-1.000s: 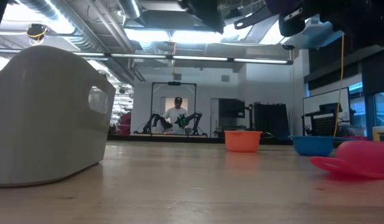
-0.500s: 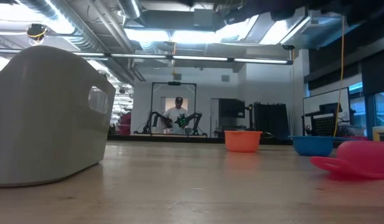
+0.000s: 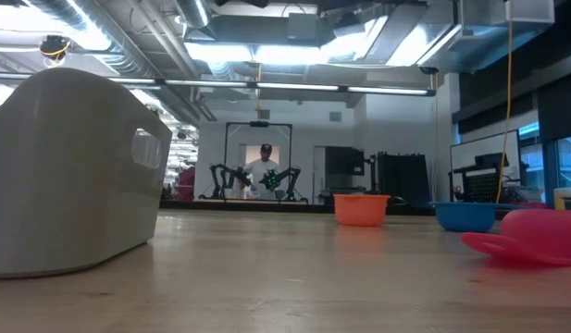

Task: Nest measuring cups in basket
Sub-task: Stack the violet measuring cup on top of the yellow measuring cup in the gray bin

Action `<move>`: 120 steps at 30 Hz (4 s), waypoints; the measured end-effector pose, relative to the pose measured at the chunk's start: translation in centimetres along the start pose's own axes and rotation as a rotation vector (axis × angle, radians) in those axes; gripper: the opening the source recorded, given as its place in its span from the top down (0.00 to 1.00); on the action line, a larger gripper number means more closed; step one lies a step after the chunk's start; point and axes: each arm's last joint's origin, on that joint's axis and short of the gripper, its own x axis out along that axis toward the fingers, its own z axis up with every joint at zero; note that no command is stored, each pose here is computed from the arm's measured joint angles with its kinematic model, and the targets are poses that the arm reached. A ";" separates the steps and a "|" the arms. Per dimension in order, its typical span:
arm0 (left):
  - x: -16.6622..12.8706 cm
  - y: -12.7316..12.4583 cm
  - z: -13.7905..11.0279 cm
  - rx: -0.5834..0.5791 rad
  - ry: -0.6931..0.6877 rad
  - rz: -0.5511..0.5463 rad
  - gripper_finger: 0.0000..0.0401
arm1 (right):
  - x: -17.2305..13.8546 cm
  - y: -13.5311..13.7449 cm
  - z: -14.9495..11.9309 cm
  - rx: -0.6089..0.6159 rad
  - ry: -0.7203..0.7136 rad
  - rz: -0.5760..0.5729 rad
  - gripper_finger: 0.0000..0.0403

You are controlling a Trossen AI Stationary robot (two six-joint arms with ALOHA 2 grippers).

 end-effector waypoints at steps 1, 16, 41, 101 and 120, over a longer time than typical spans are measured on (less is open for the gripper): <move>0.1 0.0 0.0 0.001 0.003 0.000 0.45 | 0.4 -0.1 -0.2 -0.016 0.008 0.007 0.93; 3.8 -1.2 -0.4 0.152 0.077 -0.004 0.45 | 4.9 0.0 -3.2 -0.114 0.225 0.021 0.93; 4.8 4.5 0.4 -0.576 0.134 -0.102 0.45 | 11.2 4.4 -4.4 -0.755 0.829 -0.073 0.93; 5.7 3.7 0.8 -0.745 0.166 -0.217 0.94 | 11.7 3.9 -3.5 -0.937 0.886 -0.176 0.89; 5.7 3.7 0.8 -0.732 0.161 -0.214 0.99 | 11.8 3.9 -3.5 -0.923 0.881 -0.183 0.83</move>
